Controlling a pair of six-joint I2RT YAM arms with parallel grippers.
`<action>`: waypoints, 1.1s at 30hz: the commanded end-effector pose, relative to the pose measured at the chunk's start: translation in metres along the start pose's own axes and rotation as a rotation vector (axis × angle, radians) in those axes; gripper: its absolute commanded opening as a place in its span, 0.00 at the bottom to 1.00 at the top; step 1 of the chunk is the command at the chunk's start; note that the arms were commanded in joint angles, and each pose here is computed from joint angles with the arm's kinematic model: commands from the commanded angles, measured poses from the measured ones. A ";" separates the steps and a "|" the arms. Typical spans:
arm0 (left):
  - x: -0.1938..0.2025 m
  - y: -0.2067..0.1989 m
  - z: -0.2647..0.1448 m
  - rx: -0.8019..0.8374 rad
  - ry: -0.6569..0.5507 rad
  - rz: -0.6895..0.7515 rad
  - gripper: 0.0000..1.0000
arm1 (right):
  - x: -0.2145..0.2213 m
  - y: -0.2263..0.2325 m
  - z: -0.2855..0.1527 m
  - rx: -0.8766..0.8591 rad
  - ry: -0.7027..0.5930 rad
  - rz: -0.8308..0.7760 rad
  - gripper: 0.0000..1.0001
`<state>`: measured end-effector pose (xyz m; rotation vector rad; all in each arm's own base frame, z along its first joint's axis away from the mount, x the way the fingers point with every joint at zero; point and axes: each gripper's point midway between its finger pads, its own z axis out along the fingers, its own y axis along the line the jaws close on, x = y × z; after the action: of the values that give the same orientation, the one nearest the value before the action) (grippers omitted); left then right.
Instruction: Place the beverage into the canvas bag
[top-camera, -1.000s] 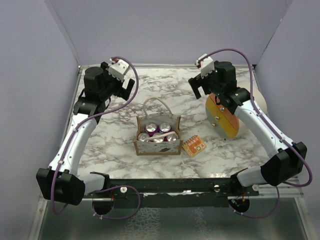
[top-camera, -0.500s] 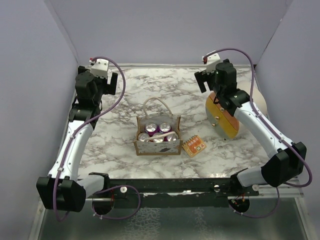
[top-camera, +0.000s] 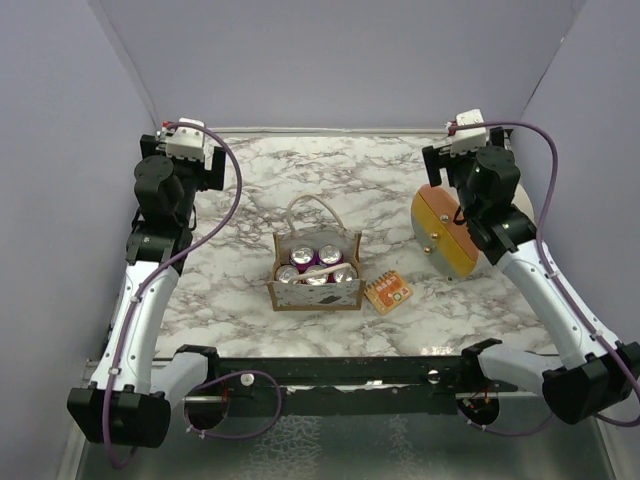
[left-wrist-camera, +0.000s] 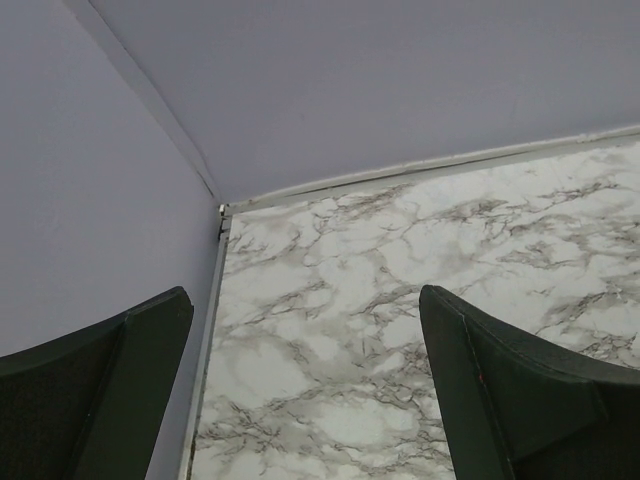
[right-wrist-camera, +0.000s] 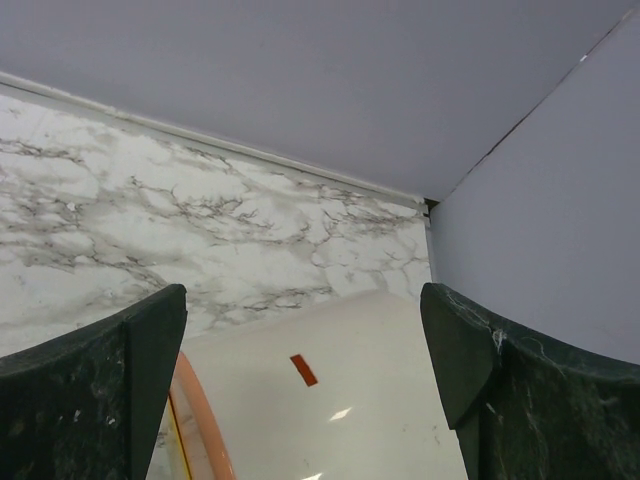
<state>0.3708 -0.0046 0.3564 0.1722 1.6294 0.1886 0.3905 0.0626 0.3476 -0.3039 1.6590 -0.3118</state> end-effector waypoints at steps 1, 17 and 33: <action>-0.023 0.000 -0.016 0.030 -0.063 -0.022 0.99 | -0.015 -0.014 -0.021 0.014 -0.078 0.031 1.00; -0.013 -0.026 -0.055 0.169 -0.099 -0.074 0.99 | -0.014 -0.010 -0.071 -0.112 -0.114 0.075 1.00; -0.013 0.000 -0.054 0.101 -0.029 -0.119 0.99 | -0.013 -0.034 -0.081 -0.081 -0.154 0.095 1.00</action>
<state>0.3164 -0.0061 0.3752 0.1539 1.5894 0.0523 0.3167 0.0384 0.3774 -0.3002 1.5537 -0.1799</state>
